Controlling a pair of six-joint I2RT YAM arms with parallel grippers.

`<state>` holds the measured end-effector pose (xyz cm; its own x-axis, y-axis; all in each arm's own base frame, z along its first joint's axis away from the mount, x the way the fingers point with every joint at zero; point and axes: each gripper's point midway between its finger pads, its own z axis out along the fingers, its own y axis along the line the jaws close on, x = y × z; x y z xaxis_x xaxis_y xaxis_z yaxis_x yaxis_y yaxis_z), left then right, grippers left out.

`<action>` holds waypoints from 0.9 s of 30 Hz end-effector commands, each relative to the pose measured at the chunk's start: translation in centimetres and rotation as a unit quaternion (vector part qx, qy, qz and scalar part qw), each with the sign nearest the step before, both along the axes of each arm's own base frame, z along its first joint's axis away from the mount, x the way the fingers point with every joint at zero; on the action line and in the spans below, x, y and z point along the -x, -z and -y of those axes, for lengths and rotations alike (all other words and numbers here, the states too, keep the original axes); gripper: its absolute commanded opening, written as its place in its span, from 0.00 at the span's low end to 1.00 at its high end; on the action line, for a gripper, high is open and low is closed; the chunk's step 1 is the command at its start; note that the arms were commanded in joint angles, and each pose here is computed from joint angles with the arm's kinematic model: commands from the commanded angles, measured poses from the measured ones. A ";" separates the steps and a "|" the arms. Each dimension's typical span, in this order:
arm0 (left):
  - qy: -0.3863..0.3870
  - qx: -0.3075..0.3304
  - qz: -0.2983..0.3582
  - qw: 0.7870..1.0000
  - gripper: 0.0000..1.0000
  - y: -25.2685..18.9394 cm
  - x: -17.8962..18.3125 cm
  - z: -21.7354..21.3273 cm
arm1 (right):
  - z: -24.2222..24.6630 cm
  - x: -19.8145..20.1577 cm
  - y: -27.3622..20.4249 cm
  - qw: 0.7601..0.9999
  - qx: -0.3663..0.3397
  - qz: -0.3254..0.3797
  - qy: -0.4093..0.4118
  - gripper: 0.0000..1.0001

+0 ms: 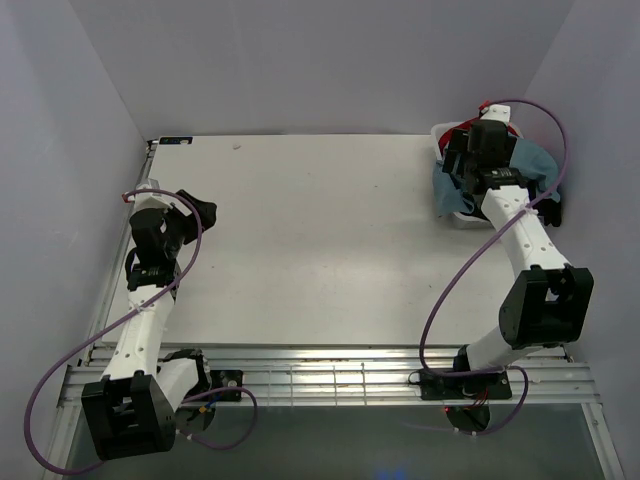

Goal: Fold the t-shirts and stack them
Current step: Grab crumpled tshirt from bin with the right arm

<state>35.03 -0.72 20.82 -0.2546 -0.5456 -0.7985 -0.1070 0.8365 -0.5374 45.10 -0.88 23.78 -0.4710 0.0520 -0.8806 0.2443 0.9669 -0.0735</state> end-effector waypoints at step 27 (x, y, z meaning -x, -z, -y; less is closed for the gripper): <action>0.005 -0.004 0.028 1.000 0.92 -1.6 0.4 0.3 | 6.6 -9.6 1.6 0.998 0.046 -0.024 0.037 0.08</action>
